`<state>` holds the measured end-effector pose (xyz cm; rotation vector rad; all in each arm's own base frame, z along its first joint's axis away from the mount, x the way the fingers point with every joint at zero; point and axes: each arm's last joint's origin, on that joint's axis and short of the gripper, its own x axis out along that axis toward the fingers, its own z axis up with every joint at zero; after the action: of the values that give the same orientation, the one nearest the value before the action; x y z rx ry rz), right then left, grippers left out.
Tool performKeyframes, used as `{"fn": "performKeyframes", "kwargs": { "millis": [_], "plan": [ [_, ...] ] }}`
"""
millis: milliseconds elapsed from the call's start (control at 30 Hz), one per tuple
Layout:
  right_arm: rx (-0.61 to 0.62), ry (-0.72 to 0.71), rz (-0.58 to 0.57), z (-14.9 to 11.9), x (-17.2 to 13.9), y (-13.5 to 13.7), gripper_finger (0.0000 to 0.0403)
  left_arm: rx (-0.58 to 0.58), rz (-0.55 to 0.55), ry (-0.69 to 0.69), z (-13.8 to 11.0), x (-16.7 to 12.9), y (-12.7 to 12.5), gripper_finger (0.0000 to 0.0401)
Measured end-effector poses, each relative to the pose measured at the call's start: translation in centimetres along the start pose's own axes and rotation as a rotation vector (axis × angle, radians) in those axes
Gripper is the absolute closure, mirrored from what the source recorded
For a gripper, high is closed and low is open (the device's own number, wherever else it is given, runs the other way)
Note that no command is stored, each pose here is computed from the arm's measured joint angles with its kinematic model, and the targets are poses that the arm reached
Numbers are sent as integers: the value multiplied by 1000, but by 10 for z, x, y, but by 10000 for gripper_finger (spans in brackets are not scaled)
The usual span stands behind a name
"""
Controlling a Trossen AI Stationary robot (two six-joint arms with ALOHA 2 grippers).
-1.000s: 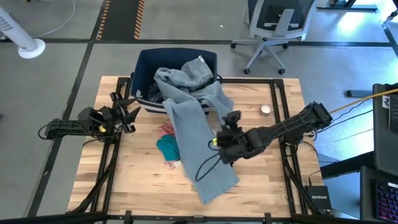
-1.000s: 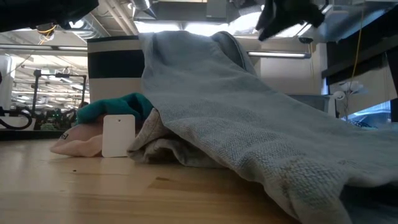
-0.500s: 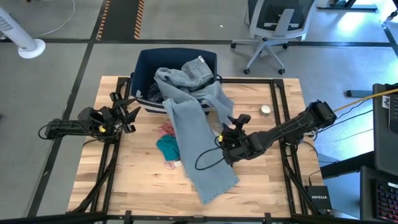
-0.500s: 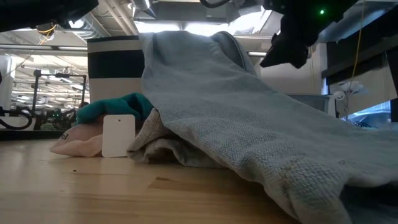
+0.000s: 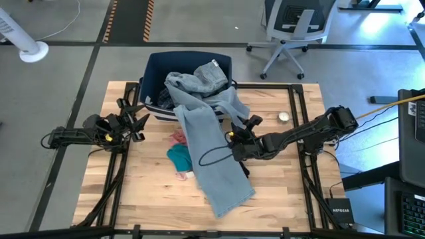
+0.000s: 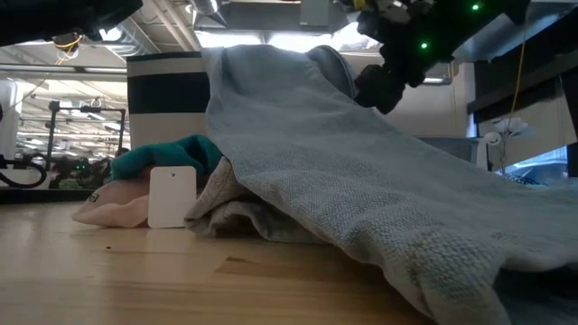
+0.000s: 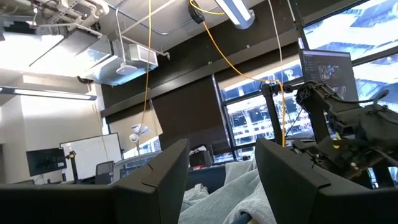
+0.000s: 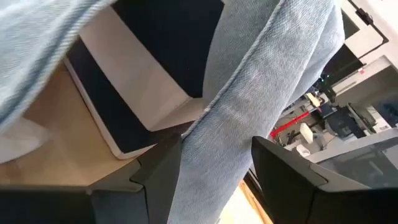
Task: Sort clothes
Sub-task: Put the blue jeans into the blue laundry organizer
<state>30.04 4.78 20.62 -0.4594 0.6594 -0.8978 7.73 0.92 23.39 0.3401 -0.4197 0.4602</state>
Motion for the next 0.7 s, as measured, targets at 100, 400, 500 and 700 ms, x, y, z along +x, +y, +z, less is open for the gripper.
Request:
{"fn": "performKeyframes", "kwargs": {
  "millis": [100, 400, 500, 700],
  "plan": [
    [-12, -5, 2, 2, 2, 1, 189, -1, 0, 0, 0, 0, 0, 221],
    [-63, -50, 0, 10, 6, 5, 189, -8, 4, -8, 1, 0, 0, 221],
    [-105, -19, -43, 7, 12, 1, 189, -9, 5, -11, 1, 0, 1, 221],
    [-176, 71, -125, -5, 25, -9, 190, -14, 5, -10, 1, 0, 1, 221]
  ]
}}
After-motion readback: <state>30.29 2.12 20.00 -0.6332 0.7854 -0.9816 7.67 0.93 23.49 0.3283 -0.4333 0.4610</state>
